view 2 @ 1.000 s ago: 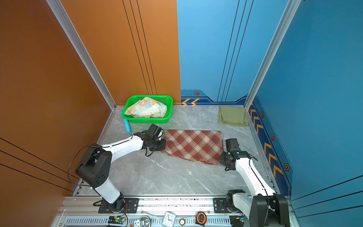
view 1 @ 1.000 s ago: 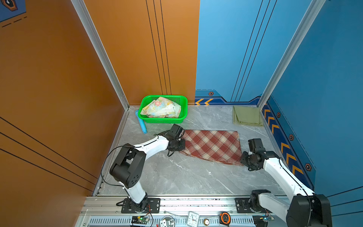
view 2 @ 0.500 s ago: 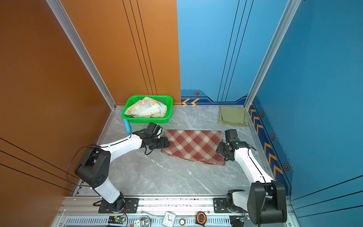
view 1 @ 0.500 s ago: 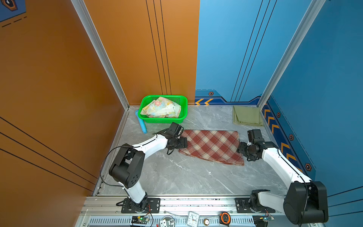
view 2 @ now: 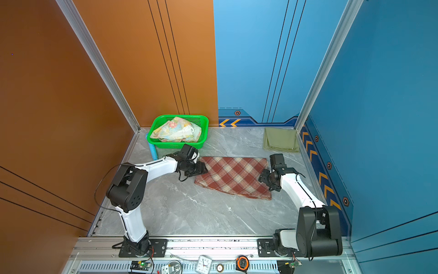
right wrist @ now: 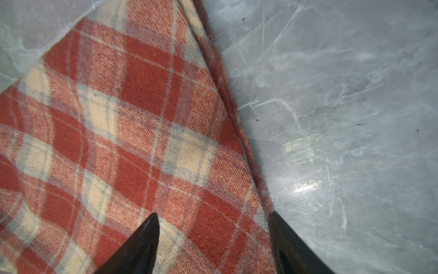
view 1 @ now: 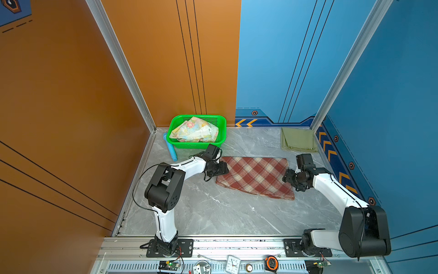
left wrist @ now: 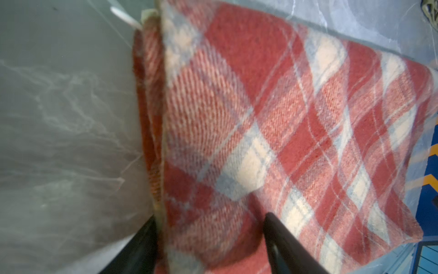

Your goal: Fold and stack the skirts

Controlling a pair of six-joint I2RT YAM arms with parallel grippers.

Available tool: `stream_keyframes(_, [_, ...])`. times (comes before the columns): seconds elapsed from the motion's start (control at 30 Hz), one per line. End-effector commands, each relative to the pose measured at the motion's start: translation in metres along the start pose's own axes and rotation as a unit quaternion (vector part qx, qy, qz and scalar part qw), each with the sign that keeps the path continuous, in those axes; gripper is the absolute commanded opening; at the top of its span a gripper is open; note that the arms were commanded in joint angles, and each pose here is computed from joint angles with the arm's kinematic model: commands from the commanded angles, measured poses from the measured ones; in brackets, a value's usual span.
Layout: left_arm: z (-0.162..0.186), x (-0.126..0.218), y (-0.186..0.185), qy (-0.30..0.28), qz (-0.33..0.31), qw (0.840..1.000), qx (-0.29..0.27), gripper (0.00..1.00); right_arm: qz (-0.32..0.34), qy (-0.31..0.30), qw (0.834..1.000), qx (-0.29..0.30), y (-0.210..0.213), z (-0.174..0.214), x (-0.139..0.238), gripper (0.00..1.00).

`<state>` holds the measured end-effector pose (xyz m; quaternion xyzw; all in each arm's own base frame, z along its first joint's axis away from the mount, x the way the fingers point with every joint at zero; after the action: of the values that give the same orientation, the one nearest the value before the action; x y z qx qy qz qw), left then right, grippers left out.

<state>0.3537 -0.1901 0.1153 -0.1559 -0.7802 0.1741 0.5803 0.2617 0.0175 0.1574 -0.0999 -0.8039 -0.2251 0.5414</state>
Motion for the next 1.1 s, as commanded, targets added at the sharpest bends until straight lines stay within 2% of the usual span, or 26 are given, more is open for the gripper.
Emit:
stream_keyframes(0.0, [0.0, -0.01, 0.005, 0.019, 0.002, 1.0, 0.0, 0.61, -0.002, 0.01, 1.0, 0.007, -0.001, 0.004, -0.008, 0.74])
stream_keyframes(0.07, [0.002, -0.014, 0.006, 0.024, 0.001, 1.0, 0.001, 0.55, -0.003, 0.009, 1.0, 0.004, 0.0, 0.003, -0.01, 0.74])
stream_keyframes(0.17, [0.002, -0.02, 0.005, 0.03, -0.001, 1.0, -0.001, 0.31, -0.006, 0.006, 1.0, 0.004, 0.001, 0.0, -0.012, 0.74])
stream_keyframes(0.23, [0.001, -0.02, 0.004, 0.028, -0.004, 1.0, -0.003, 0.0, -0.007, 0.004, 1.0, 0.002, 0.002, -0.003, -0.014, 0.74])
stream_keyframes(0.37, [-0.006, -0.007, 0.002, 0.017, -0.027, 0.999, -0.013, 0.0, -0.015, -0.001, 1.0, -0.004, 0.002, -0.007, -0.021, 0.74])
stream_keyframes(0.5, [-0.014, 0.019, -0.003, 0.001, -0.057, 0.997, -0.048, 0.0, -0.051, -0.006, 0.999, -0.006, 0.008, -0.008, -0.024, 0.73])
stream_keyframes(0.77, [-0.02, 0.072, -0.012, -0.04, -0.135, 0.985, -0.103, 0.0, -0.079, -0.006, 0.997, -0.002, 0.011, -0.007, -0.032, 0.73])
stream_keyframes(0.9, [-0.02, 0.089, -0.022, -0.053, -0.174, 0.974, -0.134, 0.0, -0.088, -0.005, 0.996, -0.003, 0.012, -0.003, -0.038, 0.69])
stream_keyframes(1.07, [-0.017, 0.102, -0.042, -0.07, -0.213, 0.958, -0.176, 0.0, -0.11, 0.001, 0.994, -0.002, 0.019, 0.004, -0.05, 0.58])
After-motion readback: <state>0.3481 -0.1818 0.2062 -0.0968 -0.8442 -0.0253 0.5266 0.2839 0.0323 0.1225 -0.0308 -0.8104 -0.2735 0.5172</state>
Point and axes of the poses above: each gripper's point midway between its finger pads, its own x axis back along the fingers, its own y axis along the line the jaws close on, z = x × y, the point moved 9 cm from there along x, back along the fingers
